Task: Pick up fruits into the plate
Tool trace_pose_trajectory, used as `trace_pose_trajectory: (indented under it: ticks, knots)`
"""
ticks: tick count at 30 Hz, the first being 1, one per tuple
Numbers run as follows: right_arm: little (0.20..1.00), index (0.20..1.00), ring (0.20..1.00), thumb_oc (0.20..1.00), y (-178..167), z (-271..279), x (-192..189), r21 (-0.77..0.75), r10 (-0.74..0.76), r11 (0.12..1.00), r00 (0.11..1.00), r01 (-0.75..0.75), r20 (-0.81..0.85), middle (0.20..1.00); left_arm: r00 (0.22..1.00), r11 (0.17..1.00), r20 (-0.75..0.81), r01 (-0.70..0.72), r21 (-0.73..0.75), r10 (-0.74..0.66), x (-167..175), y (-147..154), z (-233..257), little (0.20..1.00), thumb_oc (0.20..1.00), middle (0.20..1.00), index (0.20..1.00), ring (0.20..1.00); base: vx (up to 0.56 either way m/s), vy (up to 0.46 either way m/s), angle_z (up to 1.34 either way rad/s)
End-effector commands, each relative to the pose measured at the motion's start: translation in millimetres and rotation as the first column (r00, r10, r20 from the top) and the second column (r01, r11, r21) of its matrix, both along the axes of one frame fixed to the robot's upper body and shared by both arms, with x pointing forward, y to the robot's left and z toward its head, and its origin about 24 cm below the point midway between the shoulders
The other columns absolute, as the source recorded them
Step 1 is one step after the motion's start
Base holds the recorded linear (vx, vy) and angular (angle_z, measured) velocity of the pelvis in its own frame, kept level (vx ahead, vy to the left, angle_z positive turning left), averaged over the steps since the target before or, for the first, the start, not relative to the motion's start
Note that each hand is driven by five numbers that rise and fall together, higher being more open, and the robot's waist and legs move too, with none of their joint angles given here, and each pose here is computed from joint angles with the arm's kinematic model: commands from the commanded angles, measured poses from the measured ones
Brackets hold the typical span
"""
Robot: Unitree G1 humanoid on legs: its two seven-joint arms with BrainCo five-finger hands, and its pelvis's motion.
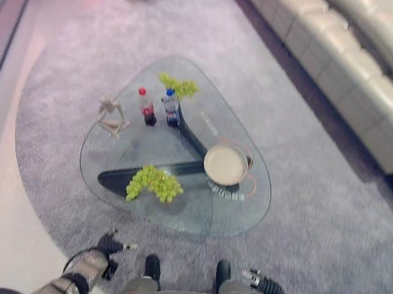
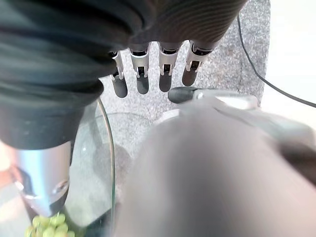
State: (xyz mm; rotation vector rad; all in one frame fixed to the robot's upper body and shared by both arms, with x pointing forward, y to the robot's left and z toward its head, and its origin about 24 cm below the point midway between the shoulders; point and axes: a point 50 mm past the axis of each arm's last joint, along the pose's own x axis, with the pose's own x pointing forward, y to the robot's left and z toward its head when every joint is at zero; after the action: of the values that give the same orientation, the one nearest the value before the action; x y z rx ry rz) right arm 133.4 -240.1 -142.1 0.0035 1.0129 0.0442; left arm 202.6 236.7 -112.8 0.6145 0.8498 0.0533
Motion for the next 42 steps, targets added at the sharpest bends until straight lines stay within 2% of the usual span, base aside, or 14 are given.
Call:
trace_pose_trajectory:
  ticks: [1, 5, 8, 9, 13, 16, 20, 27, 34, 42]
  knots:
    - [1.0, 1.0, 1.0, 1.0, -0.2, 18.7, 41.4, 0.02, 0.036, 0.999, 0.988, -0.039, 0.149, 1.0, 0.98, 0.982, 0.172, 0.071, 0.174, -0.102, 53.8, 16.7, 43.3, 1.0, 1.0, 1.0, 1.0, 1.0, -0.1, 0.044, -0.02]
    - [1.0, 1.0, 1.0, 1.0, -2.9, 30.9, 61.1, 0.025, 0.029, 0.999, 0.973, -0.035, 0.227, 1.0, 0.951, 0.95, 0.263, 0.079, 0.301, -0.163, 87.7, 33.3, 81.8, 1.0, 1.0, 1.0, 1.0, 1.0, -0.13, 0.034, -0.05]
    - [1.0, 1.0, 1.0, 1.0, -5.7, 41.3, 75.9, 0.035, 0.01, 0.999, 0.959, -0.02, 0.285, 1.0, 0.921, 0.894, 0.305, 0.09, 0.438, -0.242, 111.4, 43.3, 114.5, 1.0, 1.0, 1.0, 1.0, 1.0, -0.13, 0.005, -0.11]
    - [1.0, 1.0, 1.0, 1.0, -7.7, 45.6, 81.6, 0.042, -0.009, 0.999, 0.951, -0.004, 0.308, 1.0, 0.907, 0.845, 0.29, 0.118, 0.522, -0.306, 122.1, 45.6, 130.2, 1.0, 1.0, 1.0, 1.0, 1.0, -0.06, 0.002, -0.02]
    - [1.0, 1.0, 1.0, 1.0, -7.8, 58.2, 98.9, 0.062, -0.034, 0.998, 0.927, 0.012, 0.373, 1.0, 0.878, 0.777, 0.324, 0.08, 0.625, -0.352, 144.0, 50.5, 167.3, 1.0, 1.0, 1.0, 1.0, 1.0, -0.13, 0.02, -0.01]
    - [1.0, 1.0, 1.0, 1.0, -2.9, 68.0, 112.3, 0.095, -0.054, 0.995, 0.902, 0.014, 0.428, 1.0, 0.86, 0.676, 0.323, 0.034, 0.736, -0.394, 162.1, 58.5, 208.2, 1.0, 1.0, 1.0, 1.0, 1.0, -0.11, -0.021, -0.06]
    - [1.0, 1.0, 1.0, 1.0, 7.4, 75.4, 122.4, 0.15, -0.097, 0.988, 0.873, 0.028, 0.477, 1.0, 0.854, 0.566, 0.298, -0.005, 0.825, -0.427, 173.6, 60.6, 239.2, 1.0, 1.0, 1.0, 1.0, 1.0, -0.07, -0.057, -0.02]
    - [1.0, 1.0, 1.0, 1.0, 21.5, 91.2, 141.8, 0.266, -0.197, 0.962, 0.823, 0.058, 0.534, 1.0, 0.84, 0.4, 0.207, 0.013, 0.916, -0.501, 189.7, 41.8, 266.1, 1.0, 1.0, 1.0, 1.0, 1.0, -0.07, -0.055, 0.0]
    - [1.0, 1.0, 1.0, 1.0, 35.7, 105.4, 158.5, 0.371, -0.258, 0.928, 0.786, 0.04, 0.561, 1.0, 0.862, 0.218, 0.06, 0.059, 0.974, -0.503, 191.8, 36.7, 261.9, 1.0, 1.0, 1.0, 1.0, 1.0, -0.05, -0.036, -0.03]
    - [1.0, 1.0, 1.0, 1.0, 40.6, 110.4, 164.1, 0.431, -0.302, 0.901, 0.772, 0.041, 0.56, 1.0, 0.862, 0.096, -0.102, 0.171, 0.981, -0.496, 191.9, 31.3, 250.0, 1.0, 1.0, 1.0, 1.0, 1.0, -0.01, -0.023, -0.06]
